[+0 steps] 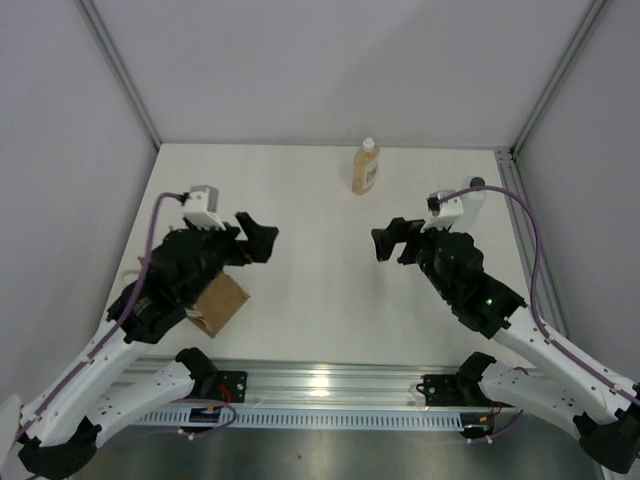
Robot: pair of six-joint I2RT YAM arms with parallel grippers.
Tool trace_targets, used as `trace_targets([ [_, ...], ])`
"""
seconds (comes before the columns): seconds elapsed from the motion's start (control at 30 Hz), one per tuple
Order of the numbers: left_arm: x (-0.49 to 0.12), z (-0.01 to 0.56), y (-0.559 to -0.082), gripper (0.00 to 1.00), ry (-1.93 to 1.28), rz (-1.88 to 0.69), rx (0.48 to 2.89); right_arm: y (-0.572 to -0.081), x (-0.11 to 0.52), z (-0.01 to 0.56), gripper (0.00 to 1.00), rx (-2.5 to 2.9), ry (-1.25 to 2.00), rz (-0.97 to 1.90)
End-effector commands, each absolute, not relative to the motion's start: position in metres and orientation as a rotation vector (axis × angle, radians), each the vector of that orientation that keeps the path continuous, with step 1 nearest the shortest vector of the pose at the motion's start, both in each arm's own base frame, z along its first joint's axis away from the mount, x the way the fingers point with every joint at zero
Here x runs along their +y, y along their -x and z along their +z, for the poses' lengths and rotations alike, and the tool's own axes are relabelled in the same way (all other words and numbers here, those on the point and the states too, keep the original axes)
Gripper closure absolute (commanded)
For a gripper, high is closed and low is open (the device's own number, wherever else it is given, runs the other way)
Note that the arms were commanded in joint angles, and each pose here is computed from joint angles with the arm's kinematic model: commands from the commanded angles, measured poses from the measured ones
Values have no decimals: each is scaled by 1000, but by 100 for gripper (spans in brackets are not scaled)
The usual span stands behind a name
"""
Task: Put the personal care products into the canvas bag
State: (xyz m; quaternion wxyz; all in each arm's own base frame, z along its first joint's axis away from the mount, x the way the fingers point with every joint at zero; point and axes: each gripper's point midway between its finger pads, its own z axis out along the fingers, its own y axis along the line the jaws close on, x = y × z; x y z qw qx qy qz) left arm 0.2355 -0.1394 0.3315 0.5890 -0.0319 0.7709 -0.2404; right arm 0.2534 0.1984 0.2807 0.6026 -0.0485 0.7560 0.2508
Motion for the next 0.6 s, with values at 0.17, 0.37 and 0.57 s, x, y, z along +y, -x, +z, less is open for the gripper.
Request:
trace_targets([
  [0.17, -226, 292, -218, 1, -230, -628, 1803, -343, 109, 330, 1, 1700, -252, 41],
  [0.37, -256, 234, -204, 1, -385, -631, 1796, -385, 44, 310, 1, 1737, -310, -191],
  [0.57, -249, 223, -212, 1, -357, -590, 1750, -421, -19, 263, 1, 1861, -411, -176],
])
